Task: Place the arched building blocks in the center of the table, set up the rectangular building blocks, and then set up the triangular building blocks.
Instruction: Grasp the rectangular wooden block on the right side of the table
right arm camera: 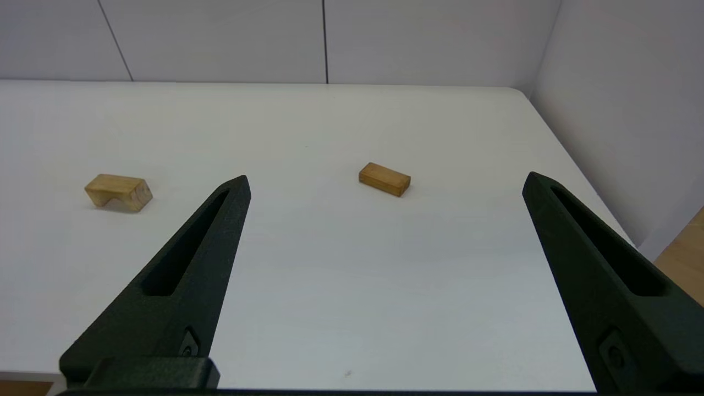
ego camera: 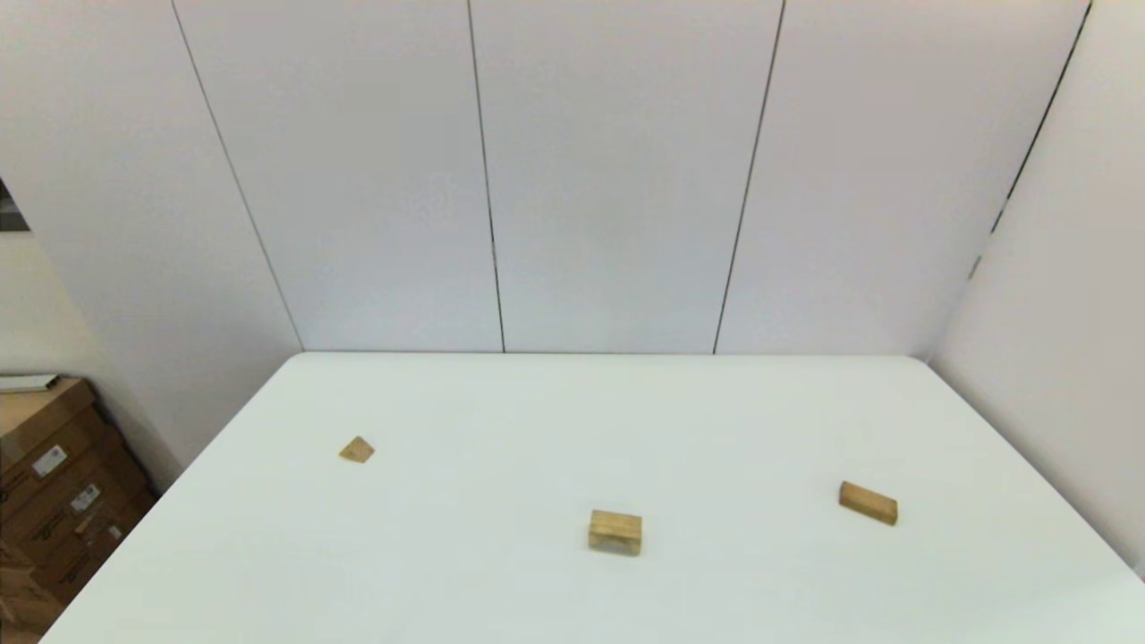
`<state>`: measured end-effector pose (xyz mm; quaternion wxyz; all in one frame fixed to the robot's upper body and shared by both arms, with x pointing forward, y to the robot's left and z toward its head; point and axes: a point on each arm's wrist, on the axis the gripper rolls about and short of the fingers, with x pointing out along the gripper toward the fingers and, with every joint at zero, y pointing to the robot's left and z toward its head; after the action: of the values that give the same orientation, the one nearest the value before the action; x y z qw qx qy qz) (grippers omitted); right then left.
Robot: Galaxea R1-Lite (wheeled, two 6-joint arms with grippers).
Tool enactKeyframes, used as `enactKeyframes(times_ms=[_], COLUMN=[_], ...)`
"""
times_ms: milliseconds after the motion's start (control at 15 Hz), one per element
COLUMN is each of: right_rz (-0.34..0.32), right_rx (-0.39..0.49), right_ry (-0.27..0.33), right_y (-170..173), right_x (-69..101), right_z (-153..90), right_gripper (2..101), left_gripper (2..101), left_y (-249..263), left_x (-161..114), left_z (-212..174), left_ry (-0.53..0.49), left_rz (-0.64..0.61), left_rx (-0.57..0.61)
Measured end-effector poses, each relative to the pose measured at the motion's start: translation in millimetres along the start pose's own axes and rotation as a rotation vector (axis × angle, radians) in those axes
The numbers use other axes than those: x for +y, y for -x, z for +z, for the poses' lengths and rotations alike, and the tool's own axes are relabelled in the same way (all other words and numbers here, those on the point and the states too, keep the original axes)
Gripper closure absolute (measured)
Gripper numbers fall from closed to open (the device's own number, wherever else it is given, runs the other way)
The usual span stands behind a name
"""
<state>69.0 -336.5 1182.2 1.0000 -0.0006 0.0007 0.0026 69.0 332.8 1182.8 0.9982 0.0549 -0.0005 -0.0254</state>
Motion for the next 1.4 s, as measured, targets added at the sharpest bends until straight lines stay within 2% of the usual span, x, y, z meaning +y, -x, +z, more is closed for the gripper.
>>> enactKeyframes(times_ms=[333,1400], right_rz=[0.0,0.001], right_rx=[0.0,-0.001], right_ry=[0.0,0.004], right_y=[0.0,0.0], right_x=[0.0,0.0], right_z=[0.0,0.1], right_gripper=[4.3,4.3], left_gripper=[5.4,5.4], left_y=[-0.1,-0.1], left_x=[0.7,0.8], left_z=[-0.7,-0.7], left_ry=[0.077,0.083], left_rz=[0.033,0.036], left_rx=[0.004,0.004])
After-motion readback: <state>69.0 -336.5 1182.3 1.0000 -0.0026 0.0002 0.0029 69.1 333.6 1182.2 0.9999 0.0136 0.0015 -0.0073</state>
